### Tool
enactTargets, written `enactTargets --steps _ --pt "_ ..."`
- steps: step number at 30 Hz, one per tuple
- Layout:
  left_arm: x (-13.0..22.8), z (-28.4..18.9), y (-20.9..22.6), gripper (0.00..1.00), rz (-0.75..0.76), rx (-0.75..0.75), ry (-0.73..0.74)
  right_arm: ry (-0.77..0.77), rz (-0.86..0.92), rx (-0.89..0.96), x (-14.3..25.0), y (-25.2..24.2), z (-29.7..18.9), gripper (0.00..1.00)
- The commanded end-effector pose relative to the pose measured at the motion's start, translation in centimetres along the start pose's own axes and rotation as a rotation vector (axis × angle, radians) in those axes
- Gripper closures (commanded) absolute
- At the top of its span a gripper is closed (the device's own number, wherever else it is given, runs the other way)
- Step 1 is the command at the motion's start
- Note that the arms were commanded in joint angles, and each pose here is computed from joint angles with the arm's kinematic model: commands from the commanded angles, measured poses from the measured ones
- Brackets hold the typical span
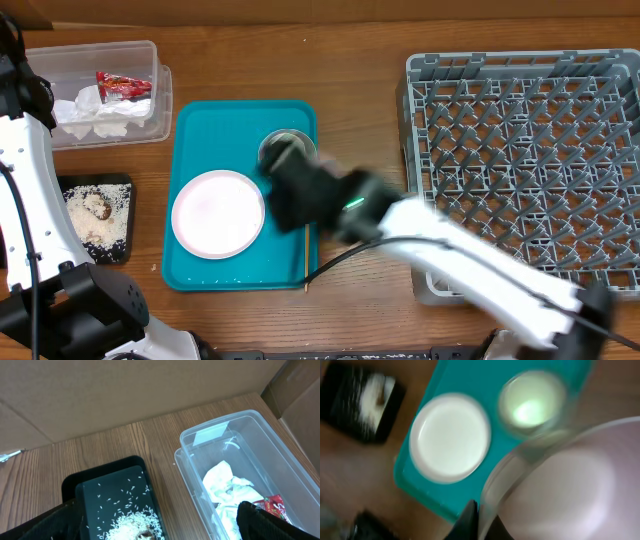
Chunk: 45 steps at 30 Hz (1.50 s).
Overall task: Sort waste into correct bins and load items into the dishwasher
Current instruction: 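Carry the pink bowl right and set it upside down in the dish rack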
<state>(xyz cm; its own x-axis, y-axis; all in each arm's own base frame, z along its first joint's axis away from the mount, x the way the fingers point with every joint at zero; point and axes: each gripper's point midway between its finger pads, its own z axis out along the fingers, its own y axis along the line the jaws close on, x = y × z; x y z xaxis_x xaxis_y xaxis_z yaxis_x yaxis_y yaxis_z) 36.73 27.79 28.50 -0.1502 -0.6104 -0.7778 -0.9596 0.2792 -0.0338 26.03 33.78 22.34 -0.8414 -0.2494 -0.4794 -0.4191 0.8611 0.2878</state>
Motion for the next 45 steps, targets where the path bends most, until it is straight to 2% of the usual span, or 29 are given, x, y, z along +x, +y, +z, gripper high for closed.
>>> enactTargets --steps 1,5,11,12,13,16,19,26,31,39,45 --pt "0.1 0.0 -0.1 0.0 0.022 -0.01 -0.008 -0.24 0.222 0.037 -6.8 -9.6 -8.7 0.96" --pt "0.1 0.0 -0.1 0.0 0.022 -0.01 -0.008 -0.329 0.231 -0.044 -9.3 -17.3 -12.9 0.96" --pt "0.1 0.0 -0.1 0.0 0.022 -0.01 -0.008 -0.405 0.271 -0.312 -9.4 -26.0 -16.2 0.96" --pt "0.1 0.0 -0.1 0.0 0.022 -0.01 -0.008 -0.42 0.274 -0.366 -9.4 -26.8 -16.5 0.96" --pt "0.1 0.0 -0.1 0.0 0.022 -0.01 -0.008 -0.467 0.257 -0.512 -9.4 -28.3 -17.4 0.96" --pt "0.1 0.0 -0.1 0.0 0.022 -0.01 -0.008 -0.53 0.238 -0.71 -9.5 -29.9 -18.2 0.96" --pt "0.1 0.0 -0.1 0.0 0.022 -0.01 -0.008 -0.527 0.297 -0.822 -9.4 -32.0 -16.5 0.96" --pt "0.1 0.0 -0.1 0.0 0.022 -0.01 -0.008 -0.432 0.465 -0.888 -8.3 -35.4 -10.3 0.96" --pt "0.1 0.0 -0.1 0.0 0.022 -0.01 -0.008 -0.391 0.538 -0.899 -7.5 -36.5 -8.1 0.96" --pt "0.1 0.0 -0.1 0.0 0.022 -0.01 -0.008 -0.262 0.683 -0.655 -5.5 -39.4 -4.4 0.96" --pt "0.1 0.0 -0.1 0.0 0.022 -0.01 -0.008 -0.249 0.695 -0.631 -5.2 -39.6 -4.2 0.96"
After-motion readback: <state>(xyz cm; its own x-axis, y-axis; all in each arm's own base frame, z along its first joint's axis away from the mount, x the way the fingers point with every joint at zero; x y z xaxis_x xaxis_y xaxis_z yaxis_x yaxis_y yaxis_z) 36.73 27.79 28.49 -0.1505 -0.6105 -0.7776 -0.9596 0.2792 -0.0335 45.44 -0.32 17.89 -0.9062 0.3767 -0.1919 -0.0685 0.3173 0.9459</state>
